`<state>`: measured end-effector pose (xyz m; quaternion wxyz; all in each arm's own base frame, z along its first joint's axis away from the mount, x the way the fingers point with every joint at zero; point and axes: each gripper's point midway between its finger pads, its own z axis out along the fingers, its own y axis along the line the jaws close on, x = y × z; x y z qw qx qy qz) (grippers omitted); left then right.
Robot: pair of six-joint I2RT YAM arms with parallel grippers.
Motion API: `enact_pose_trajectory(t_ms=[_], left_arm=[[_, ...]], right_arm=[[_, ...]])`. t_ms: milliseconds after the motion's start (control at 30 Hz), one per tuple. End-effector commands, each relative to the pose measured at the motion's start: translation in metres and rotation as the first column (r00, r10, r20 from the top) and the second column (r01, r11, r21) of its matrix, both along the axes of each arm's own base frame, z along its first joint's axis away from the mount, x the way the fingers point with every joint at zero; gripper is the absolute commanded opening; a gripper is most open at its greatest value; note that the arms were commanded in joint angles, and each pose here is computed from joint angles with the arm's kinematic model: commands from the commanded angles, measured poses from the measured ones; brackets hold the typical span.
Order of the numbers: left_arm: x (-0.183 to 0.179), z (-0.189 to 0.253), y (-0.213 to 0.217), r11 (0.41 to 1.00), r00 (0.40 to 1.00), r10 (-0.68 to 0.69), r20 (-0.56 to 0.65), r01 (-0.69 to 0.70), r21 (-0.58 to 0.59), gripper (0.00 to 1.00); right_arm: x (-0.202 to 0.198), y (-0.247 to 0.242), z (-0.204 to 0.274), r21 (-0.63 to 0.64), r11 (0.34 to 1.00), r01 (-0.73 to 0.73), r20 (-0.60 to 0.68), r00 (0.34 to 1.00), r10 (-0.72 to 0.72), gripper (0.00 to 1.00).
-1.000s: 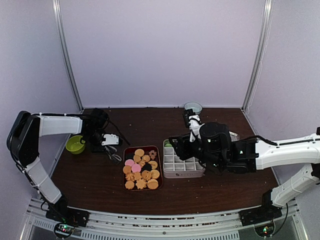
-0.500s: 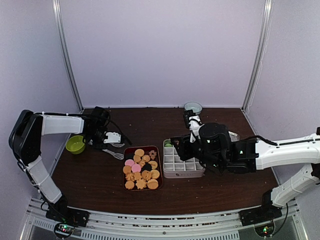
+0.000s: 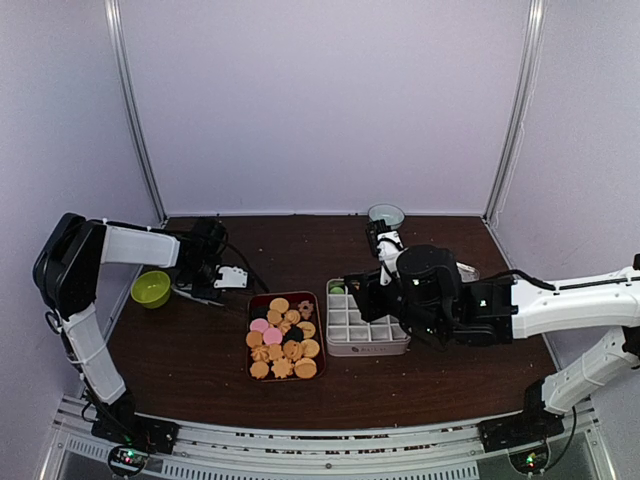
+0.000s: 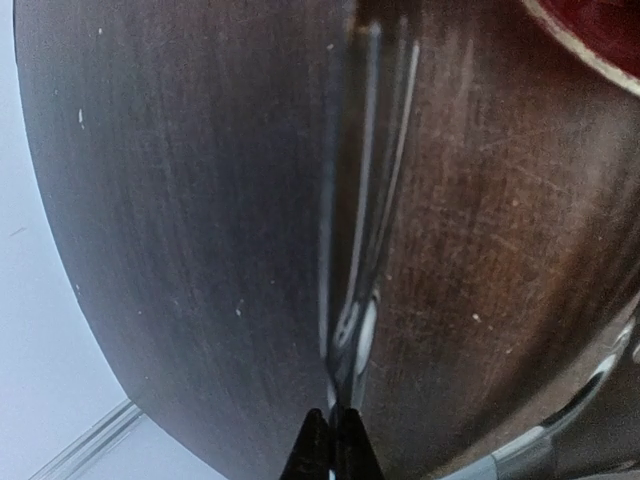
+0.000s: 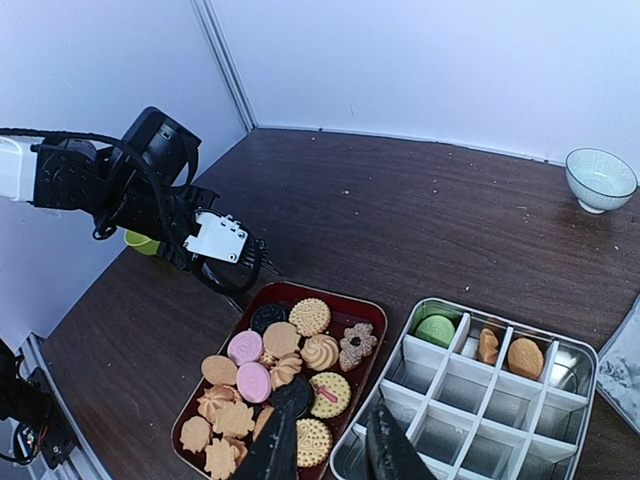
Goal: Pack the cookies
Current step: Pick up the clamp at the center of the board, then pass from the left arm to the right
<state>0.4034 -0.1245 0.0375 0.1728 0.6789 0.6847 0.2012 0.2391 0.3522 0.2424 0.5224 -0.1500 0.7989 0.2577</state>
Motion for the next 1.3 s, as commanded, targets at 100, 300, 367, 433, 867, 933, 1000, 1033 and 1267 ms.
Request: enact_pose_trajectory(t_ms=[100, 300, 367, 433, 867, 933, 1000, 1033, 1267], left_arm=[[0.034, 0.027, -0.002, 1.0, 0.989, 0.02, 0.148, -0.021, 0.0, 0.0], [0.046, 0.05, -0.007, 0.999, 0.982, 0.048, 0.183, -0.043, -0.032, 0.0], [0.048, 0.063, -0.011, 0.997, 0.98, 0.064, 0.186, -0.053, -0.061, 0.0], [0.05, 0.077, -0.013, 0.994, 0.979, 0.077, 0.19, -0.061, -0.089, 0.0], [0.016, 0.199, -0.053, 0.898, 0.99, 0.111, 0.092, -0.06, -0.437, 0.0], [-0.012, 0.228, -0.079, 0.811, 0.999, 0.041, -0.017, -0.043, -0.583, 0.0], [-0.043, 0.262, -0.105, 0.69, 0.993, -0.055, -0.107, -0.04, -0.723, 0.0], [-0.061, 0.275, -0.114, 0.629, 0.981, -0.103, -0.162, -0.062, -0.775, 0.0], [-0.162, 0.33, -0.174, 0.359, 0.826, -0.462, -0.324, -0.16, -0.919, 0.0]], right_arm=[[0.006, 0.002, 0.02, 0.017, 1.0, 0.02, 0.026, 0.999, -0.021, 0.24], [0.006, 0.002, 0.027, 0.022, 1.0, 0.02, 0.036, 0.999, -0.02, 0.23], [0.006, 0.0, 0.028, 0.021, 1.0, 0.023, 0.039, 0.999, -0.023, 0.23], [0.006, -0.003, 0.03, 0.027, 0.999, 0.029, 0.041, 0.999, -0.03, 0.23], [0.002, -0.001, 0.046, 0.098, 0.995, 0.001, 0.055, 0.998, -0.007, 0.36], [0.001, 0.003, 0.049, 0.112, 0.994, -0.019, 0.057, 0.998, 0.013, 0.39], [0.001, 0.008, 0.054, 0.127, 0.991, -0.04, 0.061, 0.998, 0.032, 0.41], [0.0, 0.011, 0.057, 0.135, 0.989, -0.054, 0.064, 0.997, 0.046, 0.42], [-0.011, 0.044, 0.096, 0.237, 0.951, -0.2, 0.111, 0.978, 0.178, 0.47]])
